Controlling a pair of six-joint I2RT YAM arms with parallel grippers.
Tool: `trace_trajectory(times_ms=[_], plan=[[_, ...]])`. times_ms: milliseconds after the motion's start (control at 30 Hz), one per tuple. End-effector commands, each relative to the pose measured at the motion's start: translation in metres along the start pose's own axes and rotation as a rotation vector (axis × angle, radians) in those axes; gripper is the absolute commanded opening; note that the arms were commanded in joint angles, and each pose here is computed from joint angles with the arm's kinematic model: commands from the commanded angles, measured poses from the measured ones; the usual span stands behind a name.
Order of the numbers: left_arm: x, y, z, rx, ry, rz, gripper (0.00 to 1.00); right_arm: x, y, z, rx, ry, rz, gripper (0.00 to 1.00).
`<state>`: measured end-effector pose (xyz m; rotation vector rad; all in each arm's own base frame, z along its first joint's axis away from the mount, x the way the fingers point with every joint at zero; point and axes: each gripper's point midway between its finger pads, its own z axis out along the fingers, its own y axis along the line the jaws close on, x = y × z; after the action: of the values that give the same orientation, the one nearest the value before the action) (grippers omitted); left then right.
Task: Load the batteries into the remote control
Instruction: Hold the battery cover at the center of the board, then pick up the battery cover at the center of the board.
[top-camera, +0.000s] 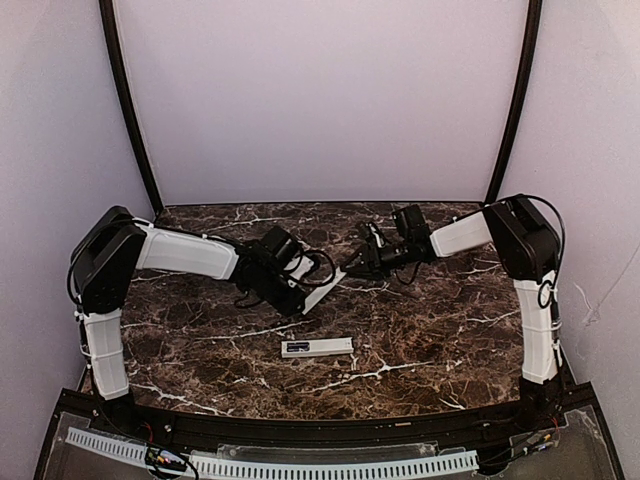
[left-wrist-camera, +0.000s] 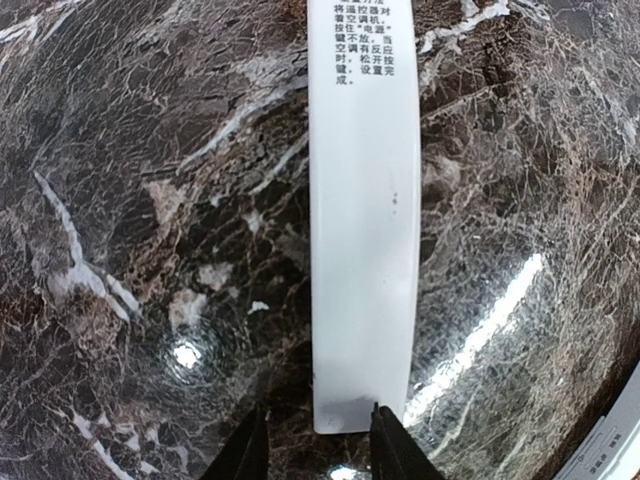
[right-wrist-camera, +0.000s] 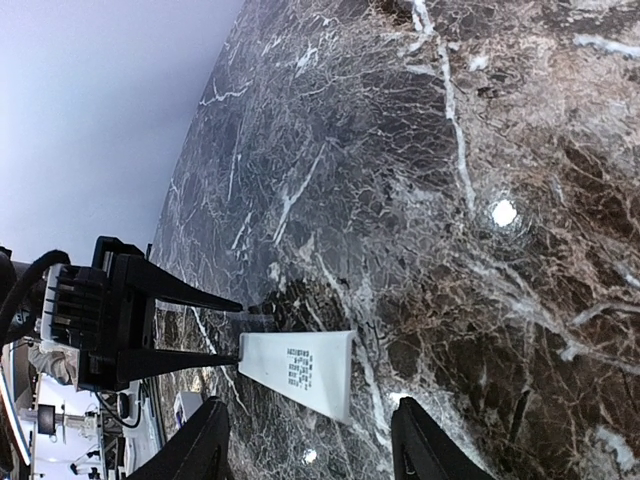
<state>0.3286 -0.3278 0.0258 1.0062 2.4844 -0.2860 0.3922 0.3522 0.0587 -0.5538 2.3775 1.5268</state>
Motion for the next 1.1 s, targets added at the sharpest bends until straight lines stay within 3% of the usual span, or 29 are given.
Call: trace_trajectory(times_ms=[0, 233, 433, 700, 800, 900, 1067], plan=[[0.008, 0.003, 0.003, -0.002, 0.046, -0.001, 0.35, -0.003, -0.002, 0.005, -0.036, 0.011, -0.012, 0.54], [0.010, 0.003, 0.004, 0.000, 0.054, 0.033, 0.35, 0.000, -0.008, 0.017, -0.112, 0.038, 0.033, 0.53], [0.012, 0.001, 0.005, 0.007, 0.064, 0.039, 0.35, -0.002, 0.001, 0.019, -0.213, 0.030, 0.051, 0.43], [0.013, 0.000, 0.006, 0.014, 0.072, 0.047, 0.35, -0.002, 0.001, 0.021, -0.234, 0.035, 0.060, 0.08], [0.012, 0.000, 0.003, 0.011, 0.077, 0.041, 0.36, -0.001, 0.002, 0.019, -0.226, 0.028, 0.061, 0.01], [0.006, 0.000, -0.005, 0.014, 0.047, 0.034, 0.42, -0.001, 0.006, 0.015, -0.222, 0.013, 0.055, 0.00], [-0.030, -0.001, -0.052, 0.010, -0.169, 0.047, 0.65, -0.003, 0.021, 0.002, -0.220, -0.044, 0.042, 0.00]])
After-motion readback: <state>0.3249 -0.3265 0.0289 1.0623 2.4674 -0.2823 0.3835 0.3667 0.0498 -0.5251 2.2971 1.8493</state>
